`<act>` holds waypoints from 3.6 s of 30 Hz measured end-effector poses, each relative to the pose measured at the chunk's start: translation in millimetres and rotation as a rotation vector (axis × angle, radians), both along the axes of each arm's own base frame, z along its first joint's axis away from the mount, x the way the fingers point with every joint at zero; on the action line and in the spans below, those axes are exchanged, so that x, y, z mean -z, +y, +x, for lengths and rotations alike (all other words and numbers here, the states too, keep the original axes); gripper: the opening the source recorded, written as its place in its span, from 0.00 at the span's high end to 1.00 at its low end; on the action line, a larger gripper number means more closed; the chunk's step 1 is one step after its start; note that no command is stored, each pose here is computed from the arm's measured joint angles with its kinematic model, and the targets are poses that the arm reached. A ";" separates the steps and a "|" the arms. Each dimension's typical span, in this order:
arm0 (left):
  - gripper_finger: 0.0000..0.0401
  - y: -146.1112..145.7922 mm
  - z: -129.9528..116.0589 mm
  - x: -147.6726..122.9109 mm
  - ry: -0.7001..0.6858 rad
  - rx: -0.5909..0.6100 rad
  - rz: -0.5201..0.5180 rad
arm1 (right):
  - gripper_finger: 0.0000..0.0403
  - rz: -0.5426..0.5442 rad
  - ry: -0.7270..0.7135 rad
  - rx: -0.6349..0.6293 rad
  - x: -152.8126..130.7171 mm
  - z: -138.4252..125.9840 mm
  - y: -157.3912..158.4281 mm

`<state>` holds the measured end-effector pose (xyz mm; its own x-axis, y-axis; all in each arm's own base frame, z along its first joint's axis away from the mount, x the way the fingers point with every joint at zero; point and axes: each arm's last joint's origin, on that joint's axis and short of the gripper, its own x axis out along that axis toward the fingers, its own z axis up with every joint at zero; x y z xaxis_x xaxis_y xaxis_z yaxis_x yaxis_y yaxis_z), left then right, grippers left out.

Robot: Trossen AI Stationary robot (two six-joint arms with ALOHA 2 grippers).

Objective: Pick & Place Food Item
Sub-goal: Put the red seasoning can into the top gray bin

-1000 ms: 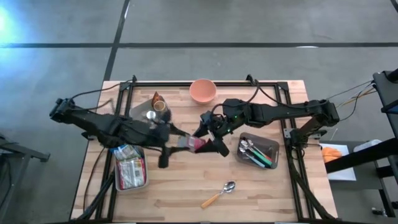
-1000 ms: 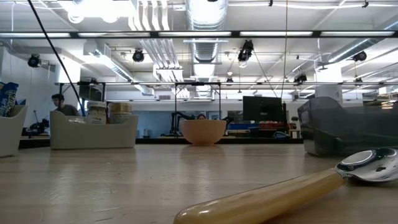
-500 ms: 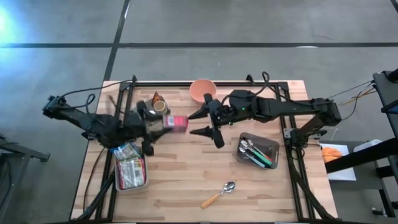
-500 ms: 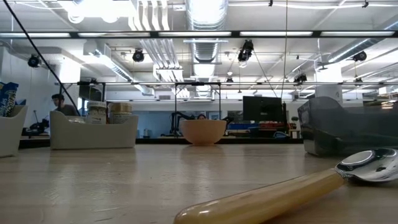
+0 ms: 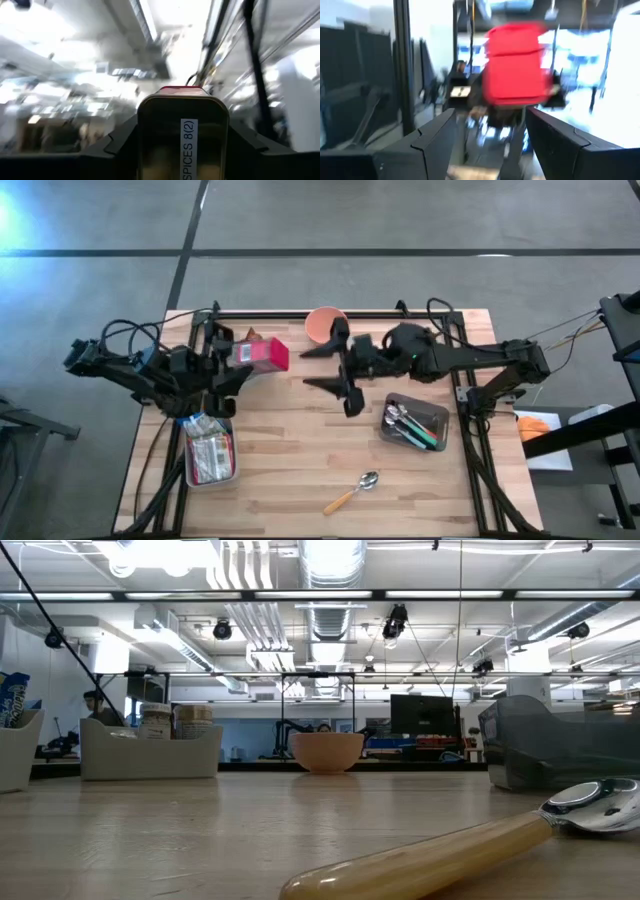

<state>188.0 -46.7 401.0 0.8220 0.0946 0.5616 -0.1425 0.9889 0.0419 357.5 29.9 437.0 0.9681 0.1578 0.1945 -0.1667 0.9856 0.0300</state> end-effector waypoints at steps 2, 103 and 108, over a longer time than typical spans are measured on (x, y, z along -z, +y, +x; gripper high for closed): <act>0.49 2.0 1.0 -2.5 -0.065 0.032 0.016 | 0.41 -0.025 -0.074 0.005 -6.4 -1.5 -0.7; 0.49 11.1 34.2 -40.6 -0.017 0.245 0.196 | 0.07 -0.251 -0.160 0.006 -10.4 45.8 0.0; 0.49 11.0 35.0 -39.2 -0.001 0.236 0.211 | 0.07 -0.235 -0.169 0.003 -13.2 45.1 1.0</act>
<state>223.0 -35.7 440.2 0.8070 -0.2177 0.5489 0.0900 0.9640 0.2501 402.6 30.8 450.3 0.9256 0.2150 0.3116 -0.1471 0.9627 -0.2273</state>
